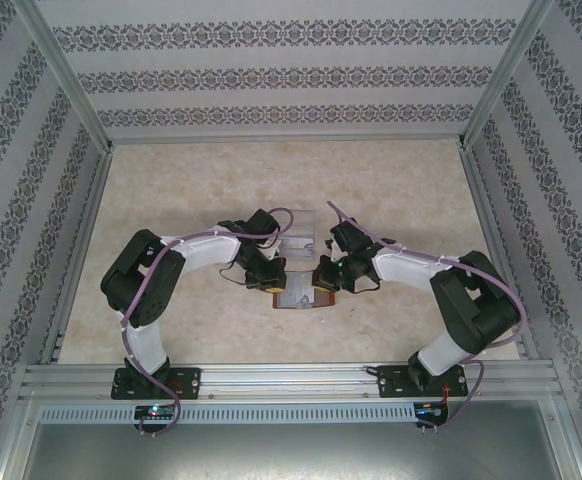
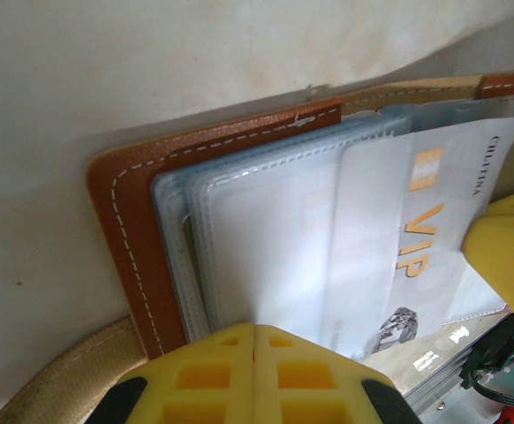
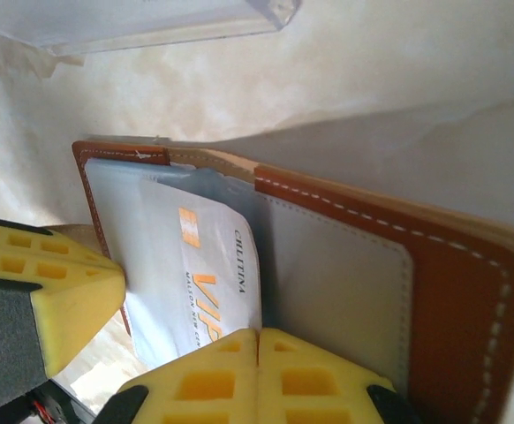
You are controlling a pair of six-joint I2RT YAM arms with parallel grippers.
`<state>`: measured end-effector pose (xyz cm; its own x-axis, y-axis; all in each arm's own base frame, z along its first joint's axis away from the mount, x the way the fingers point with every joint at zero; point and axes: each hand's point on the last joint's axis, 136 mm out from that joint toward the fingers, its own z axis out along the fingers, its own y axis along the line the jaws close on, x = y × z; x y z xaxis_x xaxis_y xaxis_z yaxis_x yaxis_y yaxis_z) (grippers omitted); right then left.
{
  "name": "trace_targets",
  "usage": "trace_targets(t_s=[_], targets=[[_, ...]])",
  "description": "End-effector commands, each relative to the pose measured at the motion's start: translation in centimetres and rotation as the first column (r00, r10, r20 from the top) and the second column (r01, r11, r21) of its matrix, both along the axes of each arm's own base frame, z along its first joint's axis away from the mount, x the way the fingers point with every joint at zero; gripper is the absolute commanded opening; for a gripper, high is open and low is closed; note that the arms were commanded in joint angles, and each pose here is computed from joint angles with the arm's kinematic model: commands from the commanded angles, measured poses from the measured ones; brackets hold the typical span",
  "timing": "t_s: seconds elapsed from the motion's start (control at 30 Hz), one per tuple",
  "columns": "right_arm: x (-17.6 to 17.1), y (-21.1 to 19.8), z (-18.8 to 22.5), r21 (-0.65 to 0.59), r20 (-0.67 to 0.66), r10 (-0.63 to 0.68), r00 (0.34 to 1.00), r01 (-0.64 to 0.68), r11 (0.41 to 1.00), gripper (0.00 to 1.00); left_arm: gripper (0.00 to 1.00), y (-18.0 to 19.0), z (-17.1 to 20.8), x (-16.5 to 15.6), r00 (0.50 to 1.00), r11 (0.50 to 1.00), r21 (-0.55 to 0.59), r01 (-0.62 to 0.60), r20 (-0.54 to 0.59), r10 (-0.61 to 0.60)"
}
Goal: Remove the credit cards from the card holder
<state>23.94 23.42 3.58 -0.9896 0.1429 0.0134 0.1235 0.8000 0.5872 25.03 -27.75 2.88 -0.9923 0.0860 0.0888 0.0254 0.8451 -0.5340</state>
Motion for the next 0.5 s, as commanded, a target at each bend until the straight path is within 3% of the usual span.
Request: trace_targets(t_s=[0.0, 0.47], targets=[[-0.4, -1.5, 0.0, -0.057, 0.002, -0.004, 1.000, 0.004, 0.998, 0.05, 0.02, 0.9, -1.3, -1.0, 0.999, 0.997, 0.073, 0.023, -0.031, -0.021], [-0.5, -2.7, 0.7, -0.103, 0.012, -0.004, 1.000, 0.005, 0.995, 0.04, 0.02, 0.7, -1.1, -0.9, 0.999, 0.997, 0.067, 0.028, -0.026, -0.027]])
